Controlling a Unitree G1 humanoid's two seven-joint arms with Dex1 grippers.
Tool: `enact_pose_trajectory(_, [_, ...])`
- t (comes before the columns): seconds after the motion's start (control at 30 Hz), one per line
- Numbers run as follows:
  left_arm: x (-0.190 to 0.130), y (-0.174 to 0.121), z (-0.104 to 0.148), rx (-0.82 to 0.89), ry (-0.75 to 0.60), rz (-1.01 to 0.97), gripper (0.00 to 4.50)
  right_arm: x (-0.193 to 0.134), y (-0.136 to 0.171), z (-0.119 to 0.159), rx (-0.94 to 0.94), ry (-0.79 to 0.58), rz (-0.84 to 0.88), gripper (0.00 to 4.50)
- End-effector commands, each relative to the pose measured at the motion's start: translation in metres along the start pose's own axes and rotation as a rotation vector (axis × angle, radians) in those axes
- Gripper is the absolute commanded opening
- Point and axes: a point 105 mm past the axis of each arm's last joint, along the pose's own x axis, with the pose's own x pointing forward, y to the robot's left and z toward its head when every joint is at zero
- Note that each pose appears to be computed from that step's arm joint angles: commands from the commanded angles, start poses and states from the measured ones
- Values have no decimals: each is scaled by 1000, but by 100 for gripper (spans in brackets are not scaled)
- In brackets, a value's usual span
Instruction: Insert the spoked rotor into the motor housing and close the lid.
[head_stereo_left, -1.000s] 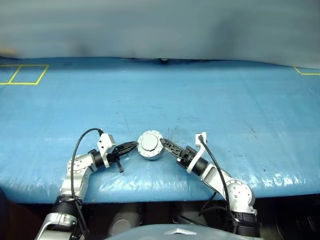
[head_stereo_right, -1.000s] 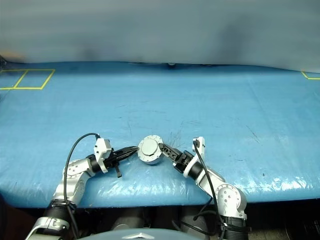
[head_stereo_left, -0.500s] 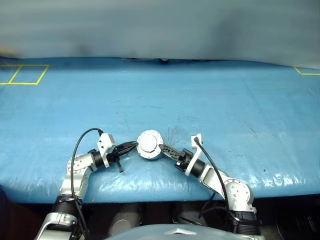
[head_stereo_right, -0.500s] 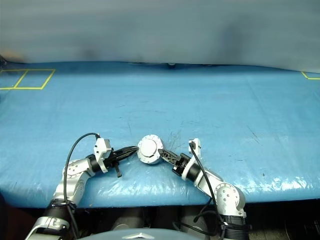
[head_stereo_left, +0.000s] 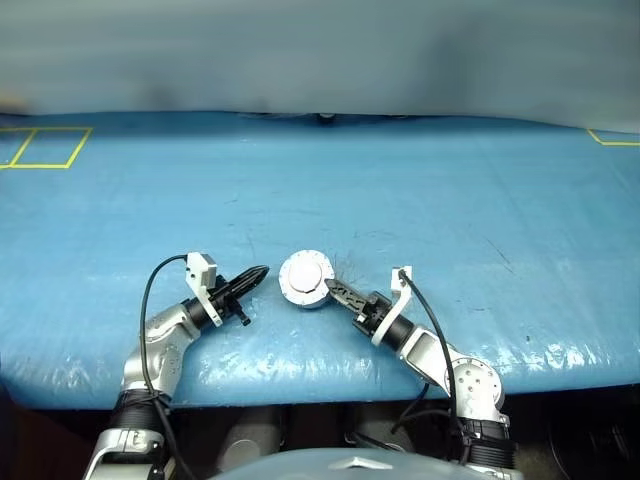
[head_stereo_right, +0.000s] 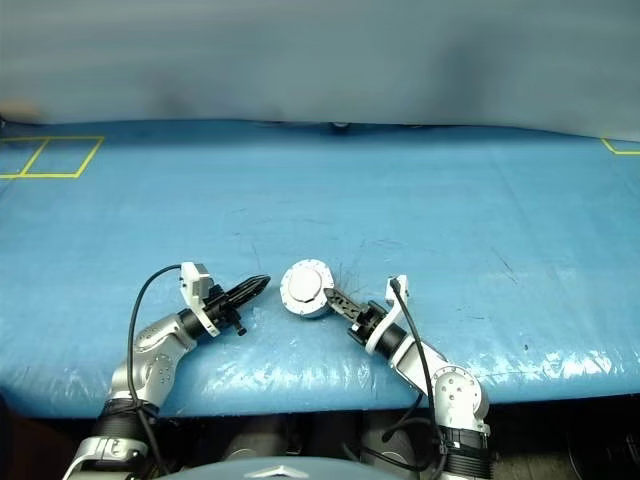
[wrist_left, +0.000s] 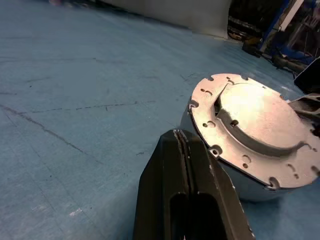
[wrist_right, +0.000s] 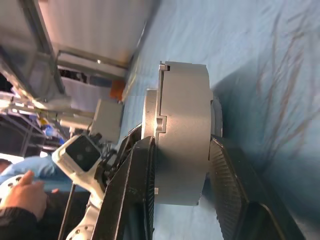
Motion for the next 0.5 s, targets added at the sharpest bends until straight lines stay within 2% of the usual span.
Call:
enact_pose_trajectory(0.03, [2,-8,12,-85,-64,-21,0,2,35,32,27,-145,161,116])
enact_pose_trajectory(0.13, [6,-14,13,-178,-111,-35,61,3,50,44,43,-195,222,116])
enact_pose_trajectory(0.37, [11,-27,15,-388,-180,-85,291,6,76,54,35,-215,308,116])
enact_pose_trajectory(0.5, [13,-41,15,-567,-177,-188,426,14,85,47,39,-174,338,116])
